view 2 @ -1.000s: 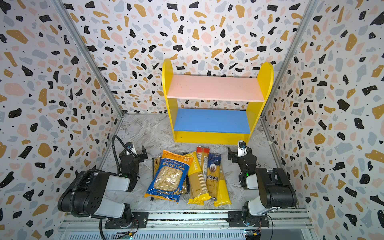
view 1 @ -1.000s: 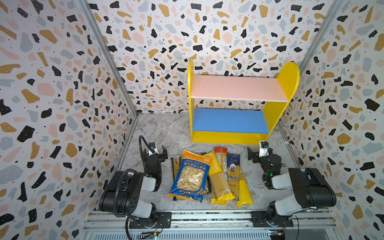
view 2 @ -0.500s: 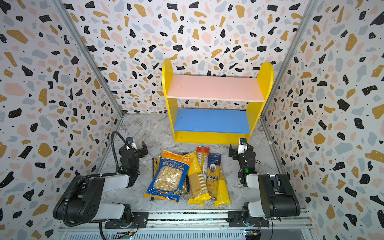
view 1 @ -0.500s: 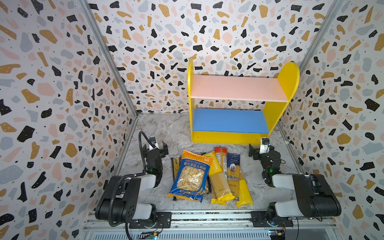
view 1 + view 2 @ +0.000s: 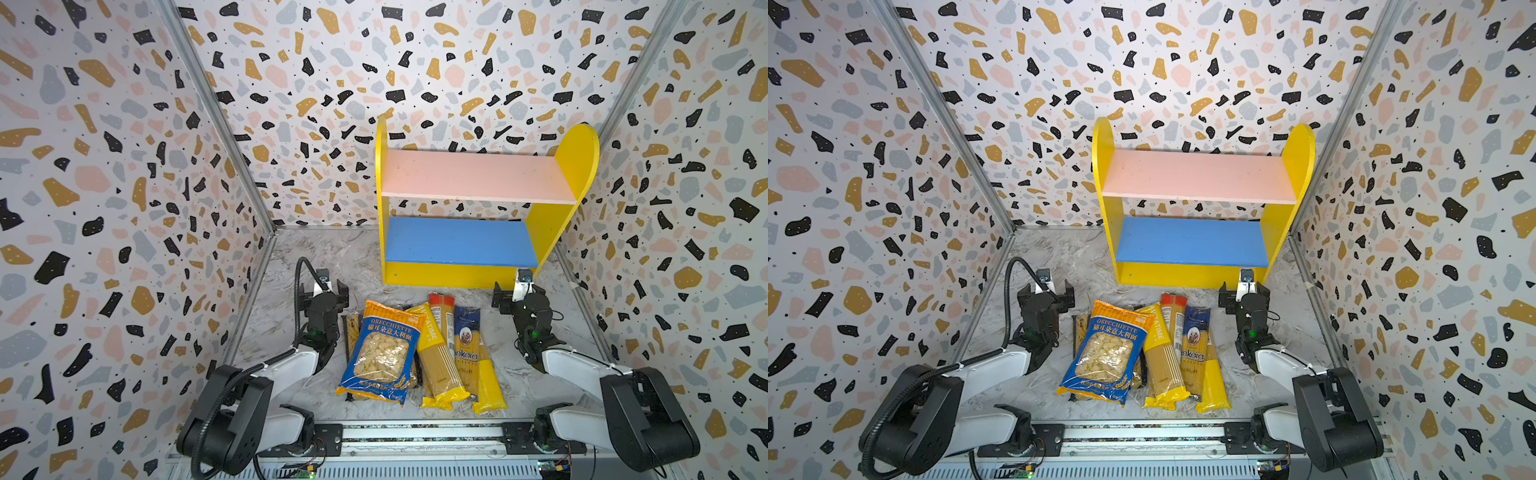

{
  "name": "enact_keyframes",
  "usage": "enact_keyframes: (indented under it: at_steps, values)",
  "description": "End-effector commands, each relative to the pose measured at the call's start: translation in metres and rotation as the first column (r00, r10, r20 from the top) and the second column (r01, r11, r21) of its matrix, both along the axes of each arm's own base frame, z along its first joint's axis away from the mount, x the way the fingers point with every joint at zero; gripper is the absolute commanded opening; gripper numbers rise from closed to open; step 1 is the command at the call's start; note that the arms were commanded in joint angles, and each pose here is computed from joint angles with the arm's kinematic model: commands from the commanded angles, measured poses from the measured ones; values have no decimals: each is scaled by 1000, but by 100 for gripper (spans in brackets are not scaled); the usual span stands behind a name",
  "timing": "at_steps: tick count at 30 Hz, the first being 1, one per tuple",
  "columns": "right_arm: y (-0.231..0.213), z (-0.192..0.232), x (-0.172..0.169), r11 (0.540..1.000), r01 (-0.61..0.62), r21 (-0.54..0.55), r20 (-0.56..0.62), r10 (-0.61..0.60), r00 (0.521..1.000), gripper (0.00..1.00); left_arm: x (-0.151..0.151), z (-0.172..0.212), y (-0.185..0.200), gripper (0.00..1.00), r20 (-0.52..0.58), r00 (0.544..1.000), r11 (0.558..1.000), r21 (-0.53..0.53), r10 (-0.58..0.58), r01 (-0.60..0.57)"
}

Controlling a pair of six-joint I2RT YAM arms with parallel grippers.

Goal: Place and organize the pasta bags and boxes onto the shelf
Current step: 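Reach the right gripper to the yellow-banded spaghetti pack while the left arm advances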

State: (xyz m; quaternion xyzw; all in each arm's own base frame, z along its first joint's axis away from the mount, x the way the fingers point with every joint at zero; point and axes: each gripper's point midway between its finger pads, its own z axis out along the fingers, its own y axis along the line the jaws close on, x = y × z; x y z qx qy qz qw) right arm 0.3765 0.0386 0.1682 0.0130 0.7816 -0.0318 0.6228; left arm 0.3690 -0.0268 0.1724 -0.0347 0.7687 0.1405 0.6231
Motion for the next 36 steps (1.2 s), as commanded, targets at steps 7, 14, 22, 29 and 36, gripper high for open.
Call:
enact_keyframes:
  at_steps: [7,14,22,29,36]
  values:
    - [15,30,11,993,71,96,-295,-40,955,99,-20,60,-52,99,170,985,991,-122,-40,61]
    - [51,30,-32,999,-13,52,-424,33,905,99,-51,112,-80,99,340,923,852,-415,-179,319]
    - [93,11,-107,976,-117,184,-529,199,825,97,-55,123,-90,100,222,945,866,-390,-240,312]
    - [145,9,-166,910,-267,316,-577,408,707,100,-70,99,-107,100,61,947,821,-483,-315,304]
    - [182,-29,-212,912,-359,201,-689,392,610,100,-97,87,-104,100,-36,931,804,-517,-363,294]
